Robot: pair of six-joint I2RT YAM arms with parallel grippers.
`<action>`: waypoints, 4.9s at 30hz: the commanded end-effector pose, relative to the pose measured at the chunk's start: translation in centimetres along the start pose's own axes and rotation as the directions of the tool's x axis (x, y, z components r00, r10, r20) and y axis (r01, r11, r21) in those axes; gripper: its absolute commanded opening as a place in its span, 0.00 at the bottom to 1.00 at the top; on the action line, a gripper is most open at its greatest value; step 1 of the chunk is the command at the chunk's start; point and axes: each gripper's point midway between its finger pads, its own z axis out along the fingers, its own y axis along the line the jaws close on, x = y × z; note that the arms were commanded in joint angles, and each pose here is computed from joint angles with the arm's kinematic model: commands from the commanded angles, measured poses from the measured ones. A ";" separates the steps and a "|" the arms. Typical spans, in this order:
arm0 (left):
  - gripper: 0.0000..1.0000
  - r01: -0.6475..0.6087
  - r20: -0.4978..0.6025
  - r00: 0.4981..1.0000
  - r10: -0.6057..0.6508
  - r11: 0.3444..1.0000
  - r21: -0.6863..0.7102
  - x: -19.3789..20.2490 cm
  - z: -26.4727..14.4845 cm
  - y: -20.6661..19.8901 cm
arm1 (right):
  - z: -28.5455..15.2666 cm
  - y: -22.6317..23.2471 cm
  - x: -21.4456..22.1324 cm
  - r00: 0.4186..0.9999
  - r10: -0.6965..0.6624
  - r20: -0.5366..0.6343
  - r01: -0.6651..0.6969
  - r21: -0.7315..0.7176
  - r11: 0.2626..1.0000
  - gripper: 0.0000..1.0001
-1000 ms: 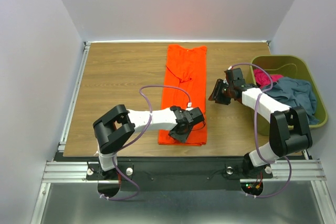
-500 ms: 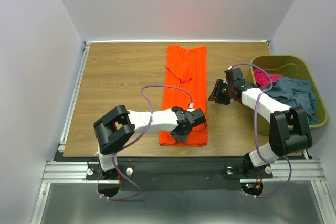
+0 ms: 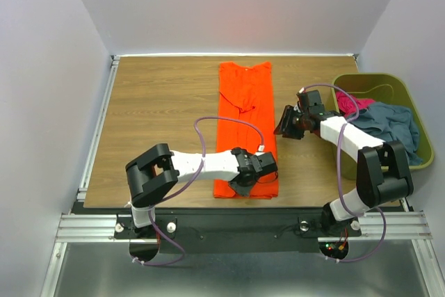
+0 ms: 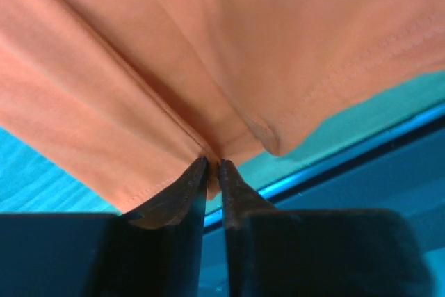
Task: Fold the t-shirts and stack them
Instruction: Fold the tshirt
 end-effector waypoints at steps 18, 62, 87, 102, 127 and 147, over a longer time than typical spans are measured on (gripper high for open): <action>0.55 0.347 0.321 0.881 -0.347 0.936 0.060 -9.2 -7.4 10.0 | 0.6 8.9 -1.6 0.985 -0.169 -0.043 0.149 -0.294 0.944 0.42; 0.33 0.497 0.228 0.836 -0.499 0.865 0.074 -11.8 3.3 16.4 | 10.8 14.3 2.1 0.976 -0.149 -0.156 0.089 -0.334 0.938 0.31; 0.33 0.515 0.165 0.841 -0.515 0.856 0.047 -9.8 4.6 16.2 | 9.5 10.6 2.2 0.985 -0.128 -0.113 0.110 -0.154 0.982 0.02; 0.42 0.517 0.262 0.804 -0.534 0.845 0.137 -11.9 -0.8 15.5 | 7.3 12.6 -0.6 0.986 -0.164 -0.029 0.157 -0.172 0.973 0.22; 0.25 0.337 0.133 0.913 -0.386 0.896 0.288 -10.2 1.1 4.3 | 11.4 14.9 -5.0 0.978 -0.209 -0.009 0.201 -0.244 0.949 0.20; 0.36 0.372 0.195 0.883 -0.427 0.890 0.264 -10.0 -2.2 4.7 | 9.6 13.2 -8.5 0.968 -0.232 0.096 0.245 -0.160 0.956 0.27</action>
